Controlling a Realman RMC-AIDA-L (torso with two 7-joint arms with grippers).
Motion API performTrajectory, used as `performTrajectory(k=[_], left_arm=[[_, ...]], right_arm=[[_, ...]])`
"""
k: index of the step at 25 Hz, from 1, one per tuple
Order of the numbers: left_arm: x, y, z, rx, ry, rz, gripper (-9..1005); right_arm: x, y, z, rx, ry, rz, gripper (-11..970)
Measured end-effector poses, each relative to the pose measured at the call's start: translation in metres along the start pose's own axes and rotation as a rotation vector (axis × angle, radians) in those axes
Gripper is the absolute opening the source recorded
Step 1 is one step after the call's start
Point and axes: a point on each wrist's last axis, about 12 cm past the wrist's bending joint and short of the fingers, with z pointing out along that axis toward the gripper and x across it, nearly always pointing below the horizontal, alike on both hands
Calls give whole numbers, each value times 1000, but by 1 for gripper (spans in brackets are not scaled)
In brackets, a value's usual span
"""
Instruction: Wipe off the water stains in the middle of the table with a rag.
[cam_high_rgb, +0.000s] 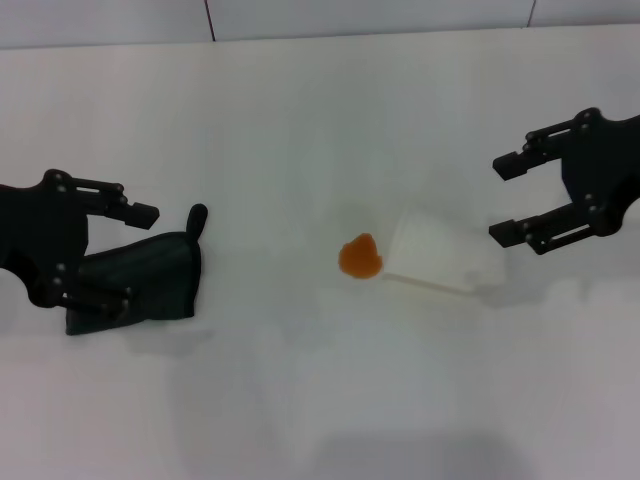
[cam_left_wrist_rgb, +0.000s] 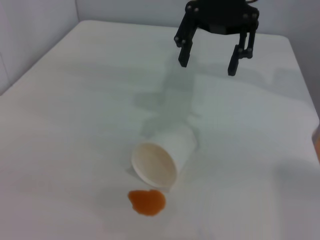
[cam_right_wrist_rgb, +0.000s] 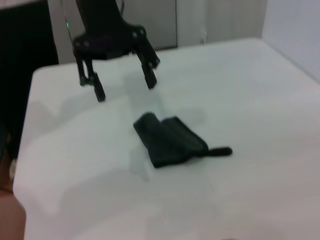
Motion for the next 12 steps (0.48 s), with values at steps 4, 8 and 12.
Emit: performTrajectory(k=[4,8,12], left_arm=[[3,-2,-2,-4,13,-6,815],[13,-10,-9,-30,33,-19,815],[24,-19,-14,-40,48,-48,816]], right_arm=[[-11,-1,10,11,86,32,741],[-23,-7,22,28,161,52,740],[-37,-14,33,34,231,70,740]])
